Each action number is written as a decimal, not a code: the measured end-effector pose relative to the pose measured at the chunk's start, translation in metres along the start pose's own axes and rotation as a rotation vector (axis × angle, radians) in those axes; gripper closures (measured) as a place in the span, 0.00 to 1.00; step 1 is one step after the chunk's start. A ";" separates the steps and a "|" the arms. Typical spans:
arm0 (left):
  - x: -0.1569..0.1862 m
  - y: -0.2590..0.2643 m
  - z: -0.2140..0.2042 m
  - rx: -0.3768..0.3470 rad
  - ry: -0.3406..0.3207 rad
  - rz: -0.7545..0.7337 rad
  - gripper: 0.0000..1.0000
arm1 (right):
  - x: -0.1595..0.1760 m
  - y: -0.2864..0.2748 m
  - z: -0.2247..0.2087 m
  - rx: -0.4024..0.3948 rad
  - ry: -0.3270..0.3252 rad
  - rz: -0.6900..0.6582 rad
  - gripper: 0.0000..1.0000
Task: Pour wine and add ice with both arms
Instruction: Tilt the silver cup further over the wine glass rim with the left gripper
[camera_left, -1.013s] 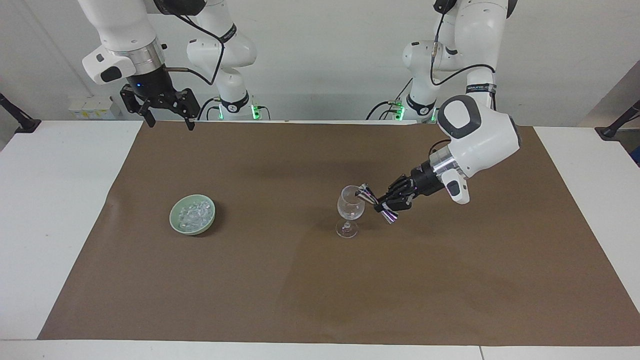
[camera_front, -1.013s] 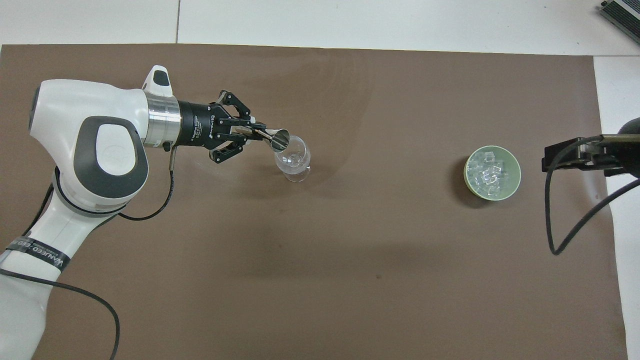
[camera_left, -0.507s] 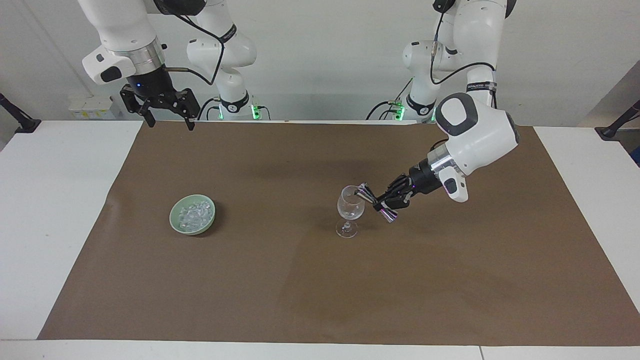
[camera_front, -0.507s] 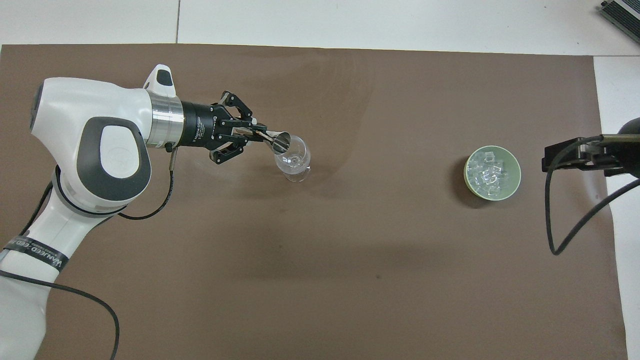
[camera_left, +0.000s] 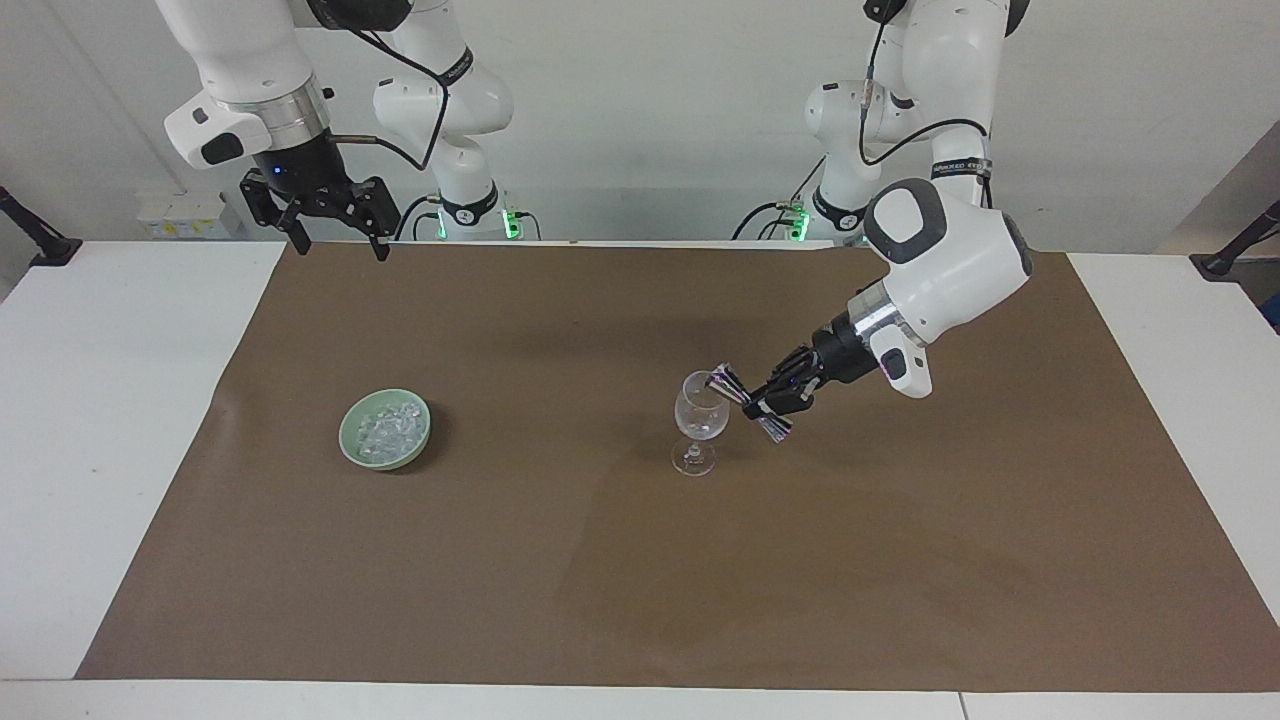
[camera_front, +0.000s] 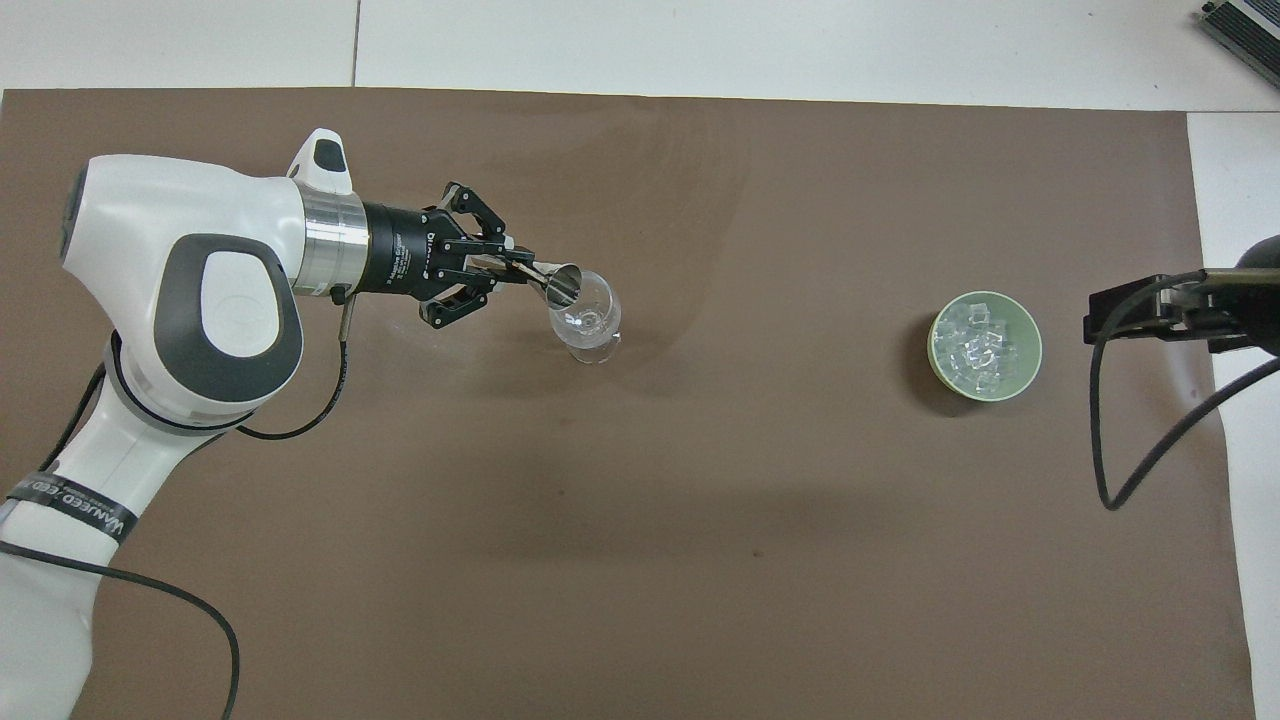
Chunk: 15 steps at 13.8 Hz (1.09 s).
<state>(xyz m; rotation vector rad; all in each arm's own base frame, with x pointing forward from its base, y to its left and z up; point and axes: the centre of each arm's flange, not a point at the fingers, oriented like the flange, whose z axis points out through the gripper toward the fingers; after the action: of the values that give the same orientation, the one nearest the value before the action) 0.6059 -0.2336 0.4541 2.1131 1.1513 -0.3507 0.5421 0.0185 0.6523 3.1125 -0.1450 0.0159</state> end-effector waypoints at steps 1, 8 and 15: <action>0.000 0.000 0.000 0.003 0.006 0.006 0.78 | 0.000 0.000 0.000 0.000 0.000 0.000 0.00; -0.004 0.008 -0.008 0.013 0.059 0.061 0.78 | 0.000 0.000 0.000 0.000 0.000 0.000 0.00; -0.017 0.014 -0.005 0.026 0.090 0.112 0.78 | 0.000 0.000 0.000 0.000 0.000 0.000 0.00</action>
<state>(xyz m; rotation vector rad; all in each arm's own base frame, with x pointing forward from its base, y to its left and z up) 0.6071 -0.2457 0.4726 2.2248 1.0783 -0.2222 0.5421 0.0185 0.6523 3.1125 -0.1450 0.0159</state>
